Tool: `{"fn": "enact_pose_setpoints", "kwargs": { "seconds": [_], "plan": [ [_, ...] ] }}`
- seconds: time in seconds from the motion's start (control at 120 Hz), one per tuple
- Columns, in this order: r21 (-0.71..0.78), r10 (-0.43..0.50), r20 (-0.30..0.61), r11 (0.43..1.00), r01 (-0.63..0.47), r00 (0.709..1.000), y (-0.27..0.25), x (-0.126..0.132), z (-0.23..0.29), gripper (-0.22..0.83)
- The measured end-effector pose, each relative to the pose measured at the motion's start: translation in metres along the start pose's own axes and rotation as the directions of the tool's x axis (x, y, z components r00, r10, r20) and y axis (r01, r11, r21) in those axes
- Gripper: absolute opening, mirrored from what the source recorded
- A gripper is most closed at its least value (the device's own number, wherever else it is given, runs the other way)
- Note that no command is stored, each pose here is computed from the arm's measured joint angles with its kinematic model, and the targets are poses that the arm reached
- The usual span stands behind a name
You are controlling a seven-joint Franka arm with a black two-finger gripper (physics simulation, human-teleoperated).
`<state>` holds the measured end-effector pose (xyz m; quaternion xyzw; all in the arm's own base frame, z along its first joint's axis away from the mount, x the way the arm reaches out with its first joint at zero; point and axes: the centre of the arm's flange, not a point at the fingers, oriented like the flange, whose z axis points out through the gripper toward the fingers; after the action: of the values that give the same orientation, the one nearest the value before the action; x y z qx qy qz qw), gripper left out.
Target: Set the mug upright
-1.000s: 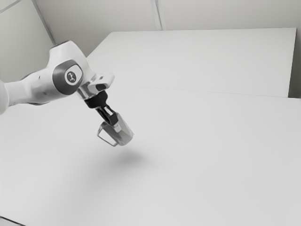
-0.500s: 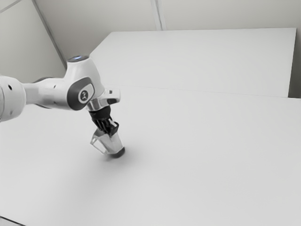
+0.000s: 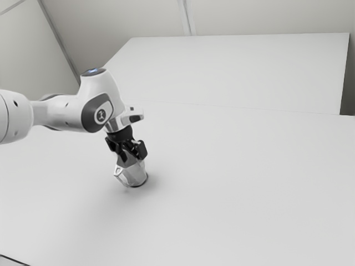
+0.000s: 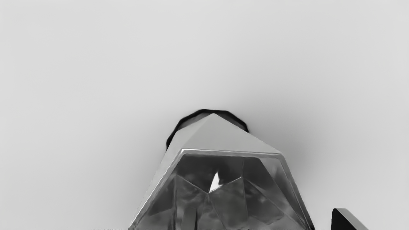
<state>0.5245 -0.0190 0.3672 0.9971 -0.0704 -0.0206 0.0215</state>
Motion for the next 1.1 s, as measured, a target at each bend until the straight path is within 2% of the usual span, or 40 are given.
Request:
{"fn": "enact_pose_setpoints", "kwargs": {
  "seconds": [0.192, 0.408, 0.617, 1.1],
  "plan": [
    [0.005, -0.016, -0.087, 1.0, 0.016, 0.996, 0.004, 0.001, -0.058, 0.55],
    [0.009, -0.021, -0.172, 1.0, 0.023, 0.985, 0.002, 0.031, -0.162, 0.59],
    [0.018, -0.016, -0.189, 1.0, 0.019, 0.982, -0.006, 0.056, -0.23, 0.61],
    [0.009, -0.008, -0.103, 1.0, 0.009, 0.995, -0.008, 0.05, -0.239, 0.61]
  ]
}}
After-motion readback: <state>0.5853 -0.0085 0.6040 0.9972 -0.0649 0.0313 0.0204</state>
